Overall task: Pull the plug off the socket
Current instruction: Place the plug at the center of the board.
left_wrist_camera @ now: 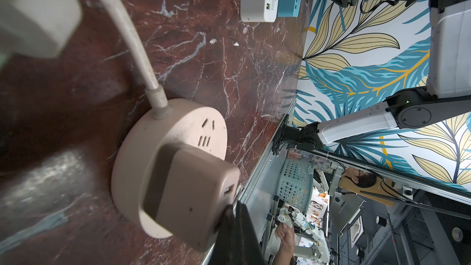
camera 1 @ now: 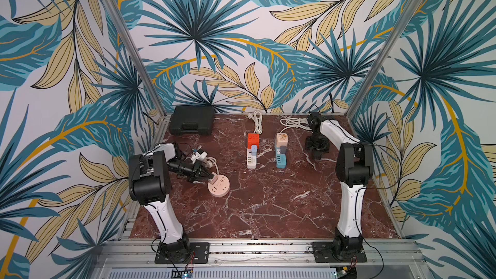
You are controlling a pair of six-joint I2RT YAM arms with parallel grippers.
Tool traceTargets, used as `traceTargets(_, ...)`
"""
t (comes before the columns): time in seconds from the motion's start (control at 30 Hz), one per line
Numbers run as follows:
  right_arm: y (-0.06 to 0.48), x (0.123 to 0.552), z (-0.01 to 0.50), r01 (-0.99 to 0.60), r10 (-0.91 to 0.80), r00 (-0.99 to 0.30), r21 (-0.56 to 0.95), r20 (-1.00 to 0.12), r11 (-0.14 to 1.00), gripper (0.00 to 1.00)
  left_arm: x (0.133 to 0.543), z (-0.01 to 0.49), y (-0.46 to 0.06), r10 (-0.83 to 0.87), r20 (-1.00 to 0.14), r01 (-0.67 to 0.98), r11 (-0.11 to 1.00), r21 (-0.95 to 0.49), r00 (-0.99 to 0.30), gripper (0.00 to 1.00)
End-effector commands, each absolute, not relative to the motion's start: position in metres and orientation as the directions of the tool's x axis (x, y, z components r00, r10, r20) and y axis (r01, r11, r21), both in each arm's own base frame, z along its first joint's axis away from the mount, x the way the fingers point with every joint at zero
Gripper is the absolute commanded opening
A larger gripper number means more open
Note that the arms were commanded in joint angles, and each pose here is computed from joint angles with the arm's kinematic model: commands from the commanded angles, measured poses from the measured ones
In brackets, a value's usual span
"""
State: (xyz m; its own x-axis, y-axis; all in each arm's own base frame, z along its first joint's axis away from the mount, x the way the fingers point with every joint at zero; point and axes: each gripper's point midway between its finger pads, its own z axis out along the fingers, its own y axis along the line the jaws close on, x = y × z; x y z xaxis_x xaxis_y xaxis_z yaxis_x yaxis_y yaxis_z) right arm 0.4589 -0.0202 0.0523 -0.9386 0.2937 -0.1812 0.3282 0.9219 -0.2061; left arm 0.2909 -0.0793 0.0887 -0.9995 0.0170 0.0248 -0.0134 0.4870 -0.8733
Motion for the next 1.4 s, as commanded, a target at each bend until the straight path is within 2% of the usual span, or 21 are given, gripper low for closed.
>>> traceTargets(0.0, -0.016, 0.458, 0.039, 0.324, 0.303, -0.943, -0.178, -0.136, 0.929, 0.79, 0.284, 0.027, -0.046, 0.119, 0.015, 0.074, 0.709, -0.701, -0.993, 0.00)
traceTargets(0.5, -0.031, 0.448, 0.035, 0.349, 0.323, -0.934, -0.196, -0.154, 0.916, 0.79, 0.284, 0.027, -0.047, 0.119, 0.012, 0.076, 0.706, -0.704, -0.993, 0.00)
traceTargets(0.7, -0.025, 0.451, 0.032, 0.346, 0.321, -0.932, -0.150, -0.168, 0.926, 0.67, 0.285, 0.027, -0.047, 0.117, 0.014, 0.073, 0.706, -0.705, -0.993, 0.00)
traceTargets(0.87, -0.018, 0.466, 0.038, 0.340, 0.315, -0.925, -0.095, -0.211, 0.936, 0.49, 0.285, 0.027, -0.048, 0.116, 0.012, 0.074, 0.704, -0.707, -0.993, 0.00)
traceTargets(0.93, -0.018, 0.473, 0.041, 0.338, 0.311, -0.923, -0.091, -0.229, 0.937, 0.46, 0.285, 0.027, -0.047, 0.117, 0.014, 0.073, 0.704, -0.706, -0.993, 0.00)
traceTargets(1.2, -0.011, 0.496, 0.051, 0.316, 0.292, -0.922, -0.056, -0.256, 0.947, 0.46, 0.286, 0.029, -0.049, 0.118, 0.013, 0.074, 0.702, -0.708, -0.993, 0.00)
traceTargets(1.37, -0.009, 0.498, 0.038, 0.314, 0.294, -0.930, -0.060, -0.223, 0.948, 0.58, 0.286, 0.030, -0.049, 0.119, 0.009, 0.078, 0.703, -0.707, -0.993, 0.00)
